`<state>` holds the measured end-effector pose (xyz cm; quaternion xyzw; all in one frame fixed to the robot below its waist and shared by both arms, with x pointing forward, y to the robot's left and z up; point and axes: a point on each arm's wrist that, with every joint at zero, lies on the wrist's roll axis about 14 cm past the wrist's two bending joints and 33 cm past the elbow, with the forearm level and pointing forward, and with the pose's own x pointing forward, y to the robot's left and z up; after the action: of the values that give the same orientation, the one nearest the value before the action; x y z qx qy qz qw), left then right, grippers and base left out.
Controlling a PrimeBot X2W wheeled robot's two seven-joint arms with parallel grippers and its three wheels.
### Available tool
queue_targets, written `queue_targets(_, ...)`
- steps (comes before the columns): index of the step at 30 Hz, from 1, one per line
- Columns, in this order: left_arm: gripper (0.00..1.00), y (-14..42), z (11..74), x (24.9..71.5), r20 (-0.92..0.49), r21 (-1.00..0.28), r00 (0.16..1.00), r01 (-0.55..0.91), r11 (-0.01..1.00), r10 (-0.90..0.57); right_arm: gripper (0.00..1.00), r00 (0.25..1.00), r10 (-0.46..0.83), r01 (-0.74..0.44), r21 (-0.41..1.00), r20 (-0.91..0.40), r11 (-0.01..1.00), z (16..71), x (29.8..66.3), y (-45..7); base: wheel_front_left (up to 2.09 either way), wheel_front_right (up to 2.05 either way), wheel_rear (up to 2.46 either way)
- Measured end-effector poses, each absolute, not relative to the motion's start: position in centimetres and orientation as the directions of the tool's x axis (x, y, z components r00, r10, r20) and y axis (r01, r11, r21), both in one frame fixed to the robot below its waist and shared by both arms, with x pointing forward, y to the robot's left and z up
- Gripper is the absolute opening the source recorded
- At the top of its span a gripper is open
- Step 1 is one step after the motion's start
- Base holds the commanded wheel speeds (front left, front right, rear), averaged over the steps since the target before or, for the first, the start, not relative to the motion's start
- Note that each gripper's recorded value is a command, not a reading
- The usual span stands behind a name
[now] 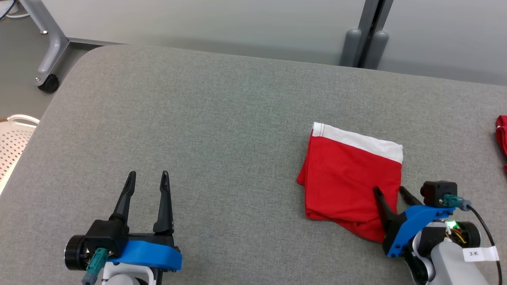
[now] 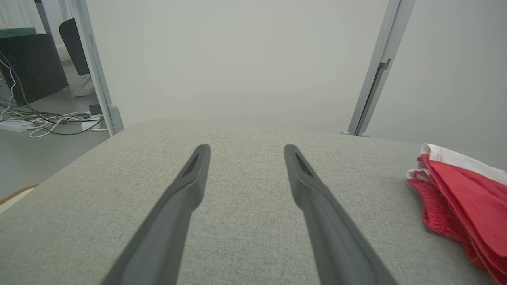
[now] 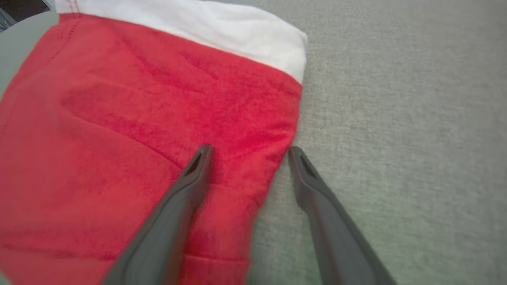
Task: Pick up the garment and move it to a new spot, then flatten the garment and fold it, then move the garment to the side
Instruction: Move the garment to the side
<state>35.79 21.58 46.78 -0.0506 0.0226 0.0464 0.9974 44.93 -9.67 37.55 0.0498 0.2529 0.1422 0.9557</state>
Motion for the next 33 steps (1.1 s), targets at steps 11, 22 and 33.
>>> queue_targets(11,1.0,21.0,46.9,36.4,-0.043,-0.106,0.996,-0.078,0.991,0.074,0.0,0.802,0.335,-0.247,0.234,-0.495,0.94,36.4,44.6,-7.7,0.0,0.0,0.0)
queue_targets(22,1.0,20.7,47.1,36.0,-0.037,-0.117,0.997,-0.074,0.99,0.07,0.0,0.843,0.328,-0.258,0.215,-0.426,0.942,37.6,44.5,-8.4,0.0,0.0,0.0)
queue_targets(33,1.0,15.9,46.0,39.0,-0.052,-0.142,0.996,0.066,0.988,-0.074,0.0,0.896,0.163,-0.117,0.135,-0.413,0.984,38.0,42.5,-17.6,0.0,0.0,0.0)
